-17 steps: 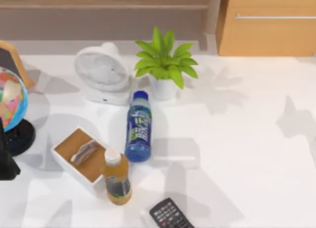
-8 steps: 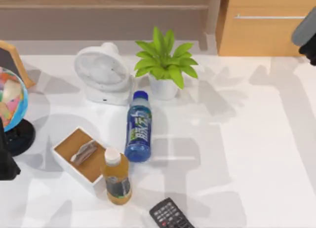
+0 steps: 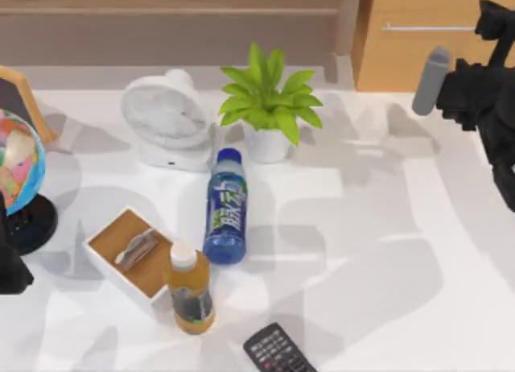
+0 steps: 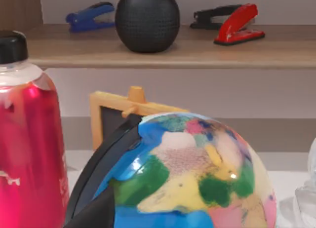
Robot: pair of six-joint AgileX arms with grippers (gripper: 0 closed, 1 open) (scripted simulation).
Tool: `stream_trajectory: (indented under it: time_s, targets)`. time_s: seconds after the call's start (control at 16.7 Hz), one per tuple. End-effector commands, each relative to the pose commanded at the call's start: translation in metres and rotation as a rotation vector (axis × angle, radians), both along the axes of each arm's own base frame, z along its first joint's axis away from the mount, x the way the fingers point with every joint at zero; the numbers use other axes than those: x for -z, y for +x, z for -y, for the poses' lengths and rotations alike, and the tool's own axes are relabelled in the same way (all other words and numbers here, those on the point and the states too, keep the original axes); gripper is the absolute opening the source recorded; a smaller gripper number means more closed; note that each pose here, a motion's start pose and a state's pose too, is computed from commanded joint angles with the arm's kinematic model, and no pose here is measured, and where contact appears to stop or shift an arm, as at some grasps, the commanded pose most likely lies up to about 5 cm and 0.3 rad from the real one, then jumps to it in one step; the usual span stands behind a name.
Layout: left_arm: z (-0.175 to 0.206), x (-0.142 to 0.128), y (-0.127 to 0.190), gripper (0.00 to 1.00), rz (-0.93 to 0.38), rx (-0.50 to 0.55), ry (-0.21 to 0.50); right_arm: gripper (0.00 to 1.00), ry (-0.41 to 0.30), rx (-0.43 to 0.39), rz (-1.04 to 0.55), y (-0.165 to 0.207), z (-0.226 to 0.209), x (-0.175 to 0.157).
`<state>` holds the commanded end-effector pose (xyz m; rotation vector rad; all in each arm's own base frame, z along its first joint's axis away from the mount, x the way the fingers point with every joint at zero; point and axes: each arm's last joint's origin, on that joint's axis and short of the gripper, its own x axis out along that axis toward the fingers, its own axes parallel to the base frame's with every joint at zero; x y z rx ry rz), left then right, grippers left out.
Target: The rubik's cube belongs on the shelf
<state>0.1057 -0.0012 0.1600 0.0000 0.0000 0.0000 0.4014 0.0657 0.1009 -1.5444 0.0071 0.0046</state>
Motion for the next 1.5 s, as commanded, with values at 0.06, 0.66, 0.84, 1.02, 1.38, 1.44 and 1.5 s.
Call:
stream_trajectory:
  time_s: [0.06, 0.66, 0.84, 1.02, 1.38, 1.44, 1.5]
  targets:
    - [0.000, 0.000, 0.000, 1.00, 0.000, 0.000, 0.000, 1.00, -0.014, 0.003, 0.003, 0.002, -0.002, 0.006]
    - [0.000, 0.000, 0.000, 1.00, 0.000, 0.000, 0.000, 1.00, -0.026, 0.009, 0.007, 0.011, -0.003, 0.011]
    - [0.000, 0.000, 0.000, 1.00, 0.000, 0.000, 0.000, 1.00, -0.027, 0.008, 0.007, 0.024, -0.003, 0.012]
    - [0.000, 0.000, 0.000, 1.00, 0.000, 0.000, 0.000, 1.00, -0.026, 0.008, 0.007, 0.029, -0.004, 0.012]
    - [0.000, 0.000, 0.000, 1.00, 0.000, 0.000, 0.000, 0.70, -0.026, 0.008, 0.007, 0.029, -0.004, 0.012]
    - [0.000, 0.000, 0.000, 1.00, 0.000, 0.000, 0.000, 0.62, -0.026, 0.008, 0.007, 0.029, -0.004, 0.012]
    - [0.000, 0.000, 0.000, 1.00, 0.000, 0.000, 0.000, 0.55, -0.026, 0.008, 0.007, 0.029, -0.004, 0.012]
